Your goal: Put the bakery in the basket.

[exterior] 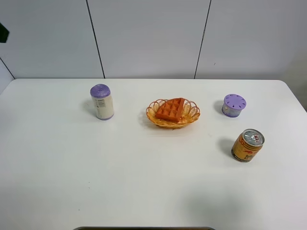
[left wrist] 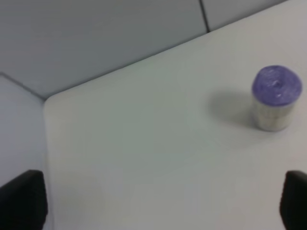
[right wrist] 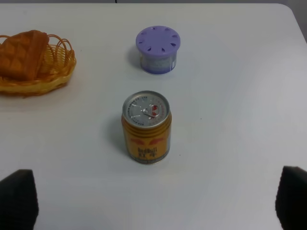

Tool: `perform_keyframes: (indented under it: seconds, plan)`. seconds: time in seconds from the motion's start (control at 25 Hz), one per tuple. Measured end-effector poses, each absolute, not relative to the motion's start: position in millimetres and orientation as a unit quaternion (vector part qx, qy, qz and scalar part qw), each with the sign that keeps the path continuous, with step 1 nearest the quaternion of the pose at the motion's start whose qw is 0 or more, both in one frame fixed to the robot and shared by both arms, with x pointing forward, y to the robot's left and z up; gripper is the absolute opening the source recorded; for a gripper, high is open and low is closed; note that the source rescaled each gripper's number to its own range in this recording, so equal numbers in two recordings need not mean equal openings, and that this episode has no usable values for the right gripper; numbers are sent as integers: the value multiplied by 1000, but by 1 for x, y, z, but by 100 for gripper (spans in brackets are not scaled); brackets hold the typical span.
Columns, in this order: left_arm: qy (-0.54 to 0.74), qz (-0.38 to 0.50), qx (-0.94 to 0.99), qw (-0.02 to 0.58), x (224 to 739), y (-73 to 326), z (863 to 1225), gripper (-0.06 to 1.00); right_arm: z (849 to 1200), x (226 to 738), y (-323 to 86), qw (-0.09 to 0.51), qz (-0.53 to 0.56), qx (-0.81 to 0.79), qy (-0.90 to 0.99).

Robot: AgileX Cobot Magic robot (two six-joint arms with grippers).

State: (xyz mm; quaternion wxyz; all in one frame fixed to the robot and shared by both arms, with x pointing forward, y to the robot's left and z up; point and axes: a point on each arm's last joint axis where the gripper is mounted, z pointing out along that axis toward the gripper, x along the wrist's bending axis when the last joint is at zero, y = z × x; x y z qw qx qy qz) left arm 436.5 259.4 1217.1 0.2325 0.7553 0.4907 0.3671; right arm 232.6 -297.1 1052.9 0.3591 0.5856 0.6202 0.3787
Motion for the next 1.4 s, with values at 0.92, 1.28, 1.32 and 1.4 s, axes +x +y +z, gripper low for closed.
perform_keyframes:
  seconds: [0.92,1.28,1.32,1.4]
  plan:
    - [551,465,628,294,264,324,1232,98,1053,233,-297,359,379,586,620]
    - [587,391,622,340,242,318,1169,98,1053,233,-297,359,379,586,620]
    - [588,384,624,343,240,317,1162,98,1053,233,-297,359,379,586,620]
    - [589,372,629,345,238,316,1148,98,1053,233,-297,359,379,586,620]
